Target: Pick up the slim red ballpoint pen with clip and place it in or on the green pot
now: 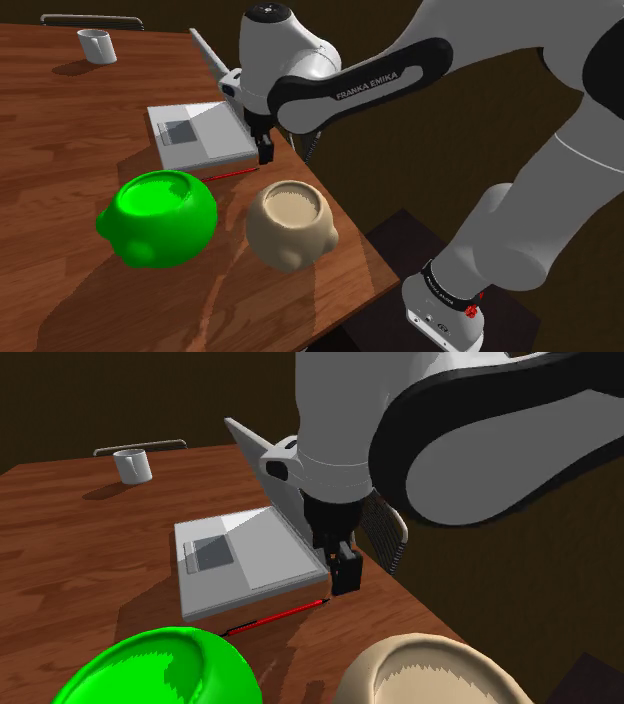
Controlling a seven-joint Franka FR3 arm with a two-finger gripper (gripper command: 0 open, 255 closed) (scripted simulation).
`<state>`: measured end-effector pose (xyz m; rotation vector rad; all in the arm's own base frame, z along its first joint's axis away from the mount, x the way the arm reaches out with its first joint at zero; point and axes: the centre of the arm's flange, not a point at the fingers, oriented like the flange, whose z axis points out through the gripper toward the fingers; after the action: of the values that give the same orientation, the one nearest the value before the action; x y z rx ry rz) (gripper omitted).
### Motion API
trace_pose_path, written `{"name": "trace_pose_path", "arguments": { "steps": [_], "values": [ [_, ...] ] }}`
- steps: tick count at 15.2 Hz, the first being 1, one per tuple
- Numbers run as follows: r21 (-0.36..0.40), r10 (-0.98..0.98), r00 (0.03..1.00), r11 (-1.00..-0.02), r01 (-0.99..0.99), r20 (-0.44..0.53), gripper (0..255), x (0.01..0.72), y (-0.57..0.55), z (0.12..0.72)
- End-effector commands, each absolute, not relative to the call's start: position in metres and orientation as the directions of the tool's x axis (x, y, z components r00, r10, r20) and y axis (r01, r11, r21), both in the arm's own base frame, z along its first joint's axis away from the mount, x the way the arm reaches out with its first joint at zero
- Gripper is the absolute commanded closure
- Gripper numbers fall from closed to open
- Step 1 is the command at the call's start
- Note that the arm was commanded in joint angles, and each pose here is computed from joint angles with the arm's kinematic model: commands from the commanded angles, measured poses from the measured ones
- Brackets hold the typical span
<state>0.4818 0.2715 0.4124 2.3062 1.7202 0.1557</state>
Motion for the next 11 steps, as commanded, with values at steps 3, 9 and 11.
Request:
{"name": "trace_pose_path", "arguments": {
  "steps": [3, 9, 11],
  "values": [
    [0.285, 0.979, 0.174, -0.138, 0.949, -0.105, 0, 0.478, 0.307, 0.386],
    [0.285, 0.979, 0.174, -0.138, 0.949, -0.105, 0, 0.486, 0.303, 0.356],
    [0.285, 0.979, 0.174, -0.138, 0.949, -0.105, 0, 0.488, 0.301, 0.348]
  ]
}}
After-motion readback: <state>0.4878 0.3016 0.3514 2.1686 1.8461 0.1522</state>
